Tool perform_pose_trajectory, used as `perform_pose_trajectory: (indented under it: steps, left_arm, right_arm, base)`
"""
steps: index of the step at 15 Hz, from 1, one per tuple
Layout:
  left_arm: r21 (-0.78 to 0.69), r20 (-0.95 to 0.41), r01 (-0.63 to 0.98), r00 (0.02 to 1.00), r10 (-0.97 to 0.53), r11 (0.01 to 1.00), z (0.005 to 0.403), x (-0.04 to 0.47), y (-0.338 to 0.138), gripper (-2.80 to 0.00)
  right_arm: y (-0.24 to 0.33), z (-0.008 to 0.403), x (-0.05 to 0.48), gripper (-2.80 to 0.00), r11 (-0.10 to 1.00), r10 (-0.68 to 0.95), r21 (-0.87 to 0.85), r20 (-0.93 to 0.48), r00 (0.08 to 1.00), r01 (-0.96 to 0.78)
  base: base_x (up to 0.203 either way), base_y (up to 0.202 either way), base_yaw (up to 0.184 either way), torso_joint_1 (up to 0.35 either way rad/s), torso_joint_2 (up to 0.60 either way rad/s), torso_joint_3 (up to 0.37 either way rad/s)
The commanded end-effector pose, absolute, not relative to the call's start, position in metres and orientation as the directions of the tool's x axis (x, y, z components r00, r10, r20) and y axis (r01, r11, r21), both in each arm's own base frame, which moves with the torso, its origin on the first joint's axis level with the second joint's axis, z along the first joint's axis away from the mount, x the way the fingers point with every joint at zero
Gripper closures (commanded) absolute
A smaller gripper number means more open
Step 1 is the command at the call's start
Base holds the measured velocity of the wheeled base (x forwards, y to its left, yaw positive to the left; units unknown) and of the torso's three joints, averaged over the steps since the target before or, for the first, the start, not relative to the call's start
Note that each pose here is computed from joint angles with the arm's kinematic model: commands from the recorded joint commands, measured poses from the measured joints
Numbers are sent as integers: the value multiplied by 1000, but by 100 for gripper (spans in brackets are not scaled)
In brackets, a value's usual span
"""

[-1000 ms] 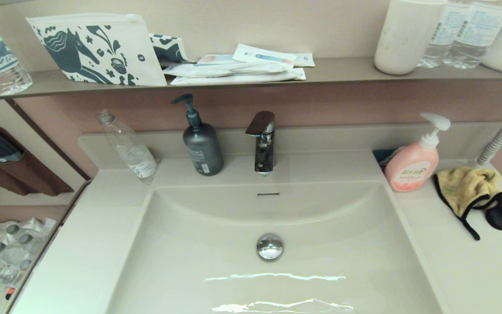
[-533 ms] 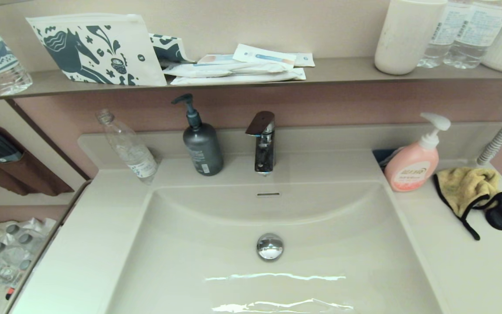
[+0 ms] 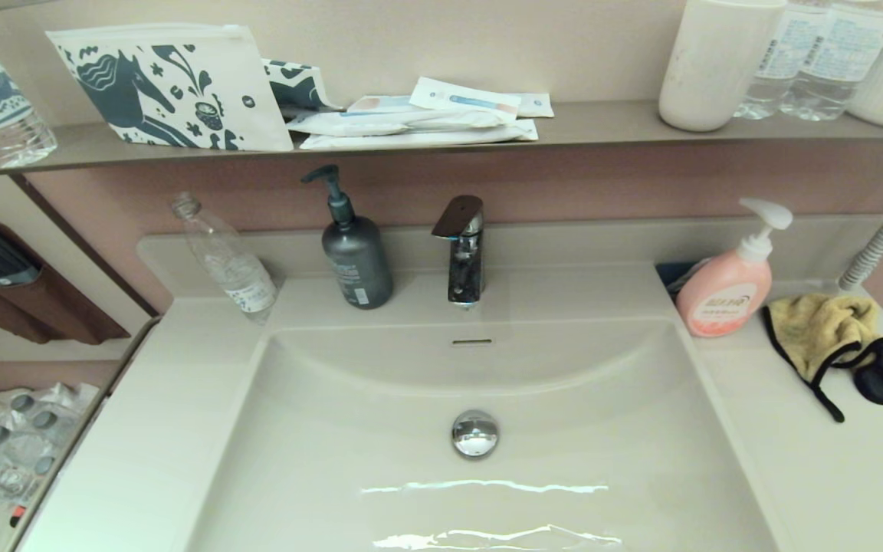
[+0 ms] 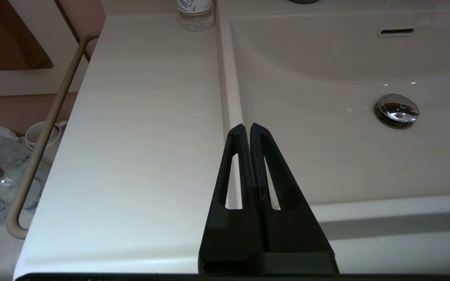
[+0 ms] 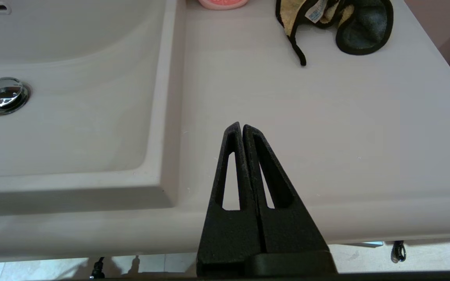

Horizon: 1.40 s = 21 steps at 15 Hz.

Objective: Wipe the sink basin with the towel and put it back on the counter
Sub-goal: Turn on the faucet

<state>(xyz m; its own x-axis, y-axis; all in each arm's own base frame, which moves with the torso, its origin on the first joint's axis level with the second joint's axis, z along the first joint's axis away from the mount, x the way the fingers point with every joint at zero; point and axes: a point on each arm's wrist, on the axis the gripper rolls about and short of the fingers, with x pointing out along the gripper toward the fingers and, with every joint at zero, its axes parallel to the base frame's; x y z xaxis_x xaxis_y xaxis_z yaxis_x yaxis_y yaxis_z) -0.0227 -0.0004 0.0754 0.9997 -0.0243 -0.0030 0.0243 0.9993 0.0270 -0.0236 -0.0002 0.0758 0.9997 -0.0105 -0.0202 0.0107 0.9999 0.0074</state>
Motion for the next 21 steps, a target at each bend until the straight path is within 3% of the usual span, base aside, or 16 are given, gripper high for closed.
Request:
perform_pose_trajectory:
  steps: [1, 10, 17, 21]
  left_arm:
    - [28, -2, 25, 1000, -25, 999, 75, -23, 0, 0]
    - [32, 0, 21, 1000, -21, 999, 76, -23, 0, 0]
    - [33, 80, 17, 997, -20, 999, 119, -31, 0, 0]
    - [25, 7, 92, 996, -93, 995, 147, -13, -1, 0]
  right_arm:
    - [0, 76, -24, 0, 1000, -10, 7, -20, 1000, 10]
    - [0, 76, -24, 0, 1000, -11, 7, -20, 1000, 11]
    - [0, 76, -24, 0, 1000, -10, 7, -20, 1000, 10]
    - [0, 76, -24, 0, 1000, -10, 7, -20, 1000, 11]
  base:
    - [0, 0, 0, 0, 0, 0]
    - [0, 0, 0, 0, 0, 0]
    - [0, 0, 0, 0, 0, 0]
    - [0, 0, 0, 0, 0, 0]
